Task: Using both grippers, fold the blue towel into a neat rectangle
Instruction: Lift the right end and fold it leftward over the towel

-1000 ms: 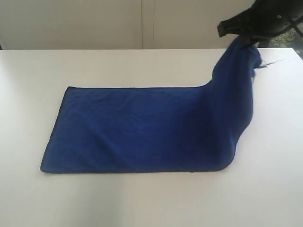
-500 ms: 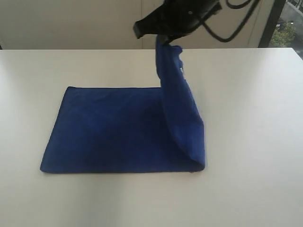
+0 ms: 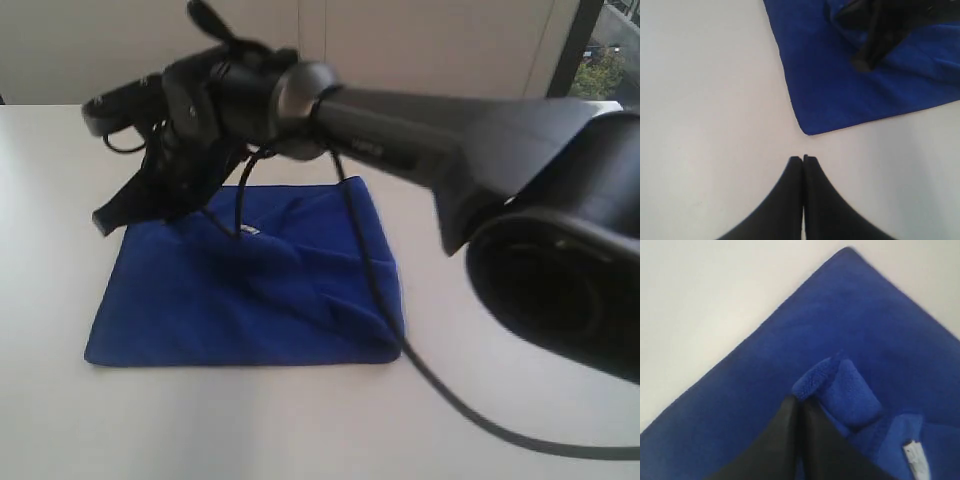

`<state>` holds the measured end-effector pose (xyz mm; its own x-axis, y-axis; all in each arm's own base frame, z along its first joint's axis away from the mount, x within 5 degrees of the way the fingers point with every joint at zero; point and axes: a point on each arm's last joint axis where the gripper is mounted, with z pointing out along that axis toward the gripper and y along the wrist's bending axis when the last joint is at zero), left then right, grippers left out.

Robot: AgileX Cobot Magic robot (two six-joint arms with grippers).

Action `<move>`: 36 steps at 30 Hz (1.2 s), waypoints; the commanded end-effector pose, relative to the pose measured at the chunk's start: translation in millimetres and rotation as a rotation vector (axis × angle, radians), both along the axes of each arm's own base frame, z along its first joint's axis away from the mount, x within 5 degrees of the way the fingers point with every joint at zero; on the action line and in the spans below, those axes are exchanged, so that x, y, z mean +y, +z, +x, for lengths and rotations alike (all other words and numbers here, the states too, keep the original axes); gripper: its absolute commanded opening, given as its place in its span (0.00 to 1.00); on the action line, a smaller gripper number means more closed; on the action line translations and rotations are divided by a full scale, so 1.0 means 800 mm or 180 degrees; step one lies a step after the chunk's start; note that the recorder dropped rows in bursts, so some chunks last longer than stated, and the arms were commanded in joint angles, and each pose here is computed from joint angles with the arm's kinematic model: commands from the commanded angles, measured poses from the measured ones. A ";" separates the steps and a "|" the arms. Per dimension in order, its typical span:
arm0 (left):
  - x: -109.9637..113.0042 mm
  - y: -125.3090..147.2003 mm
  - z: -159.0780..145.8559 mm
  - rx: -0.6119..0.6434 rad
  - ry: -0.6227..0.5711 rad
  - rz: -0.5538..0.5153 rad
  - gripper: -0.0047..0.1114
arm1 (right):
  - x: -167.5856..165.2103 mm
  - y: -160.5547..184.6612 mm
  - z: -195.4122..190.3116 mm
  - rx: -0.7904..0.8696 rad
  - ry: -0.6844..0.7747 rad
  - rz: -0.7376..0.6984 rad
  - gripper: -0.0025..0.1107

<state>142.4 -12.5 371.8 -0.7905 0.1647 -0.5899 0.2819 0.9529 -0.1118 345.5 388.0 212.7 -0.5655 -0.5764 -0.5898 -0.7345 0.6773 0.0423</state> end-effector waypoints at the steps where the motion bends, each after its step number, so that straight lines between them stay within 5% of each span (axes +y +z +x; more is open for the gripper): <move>1: -0.001 0.000 -0.004 0.0014 0.0018 -0.0030 0.04 | 0.024 -0.036 0.002 0.0095 0.0013 0.0084 0.02; 5: -0.001 0.000 -0.004 0.0014 0.0018 -0.0030 0.04 | 0.026 -0.038 0.003 0.0124 0.0011 0.0077 0.02; 12: -0.001 0.000 -0.004 0.0014 0.0018 -0.0030 0.04 | 0.005 0.092 -0.012 -0.0240 0.0072 0.0157 0.02; 23: -0.001 0.000 -0.004 0.0014 0.0018 -0.0030 0.04 | 0.064 -0.044 -0.002 -0.0046 0.0125 0.0346 0.03; 30: -0.001 0.000 -0.004 0.0014 0.0018 -0.0030 0.04 | 0.058 -0.016 -0.006 -0.0066 0.0160 0.0348 0.42; 36: -0.001 0.000 -0.004 0.0014 0.0018 -0.0030 0.04 | 0.019 0.023 0.010 0.0040 0.0020 0.0181 0.44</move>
<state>142.6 -12.4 371.9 -0.7895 0.1642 -0.5913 0.2815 0.9531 -0.1112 340.9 424.1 214.6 -0.5509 -0.5474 -0.6299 -0.7582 0.6437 0.1037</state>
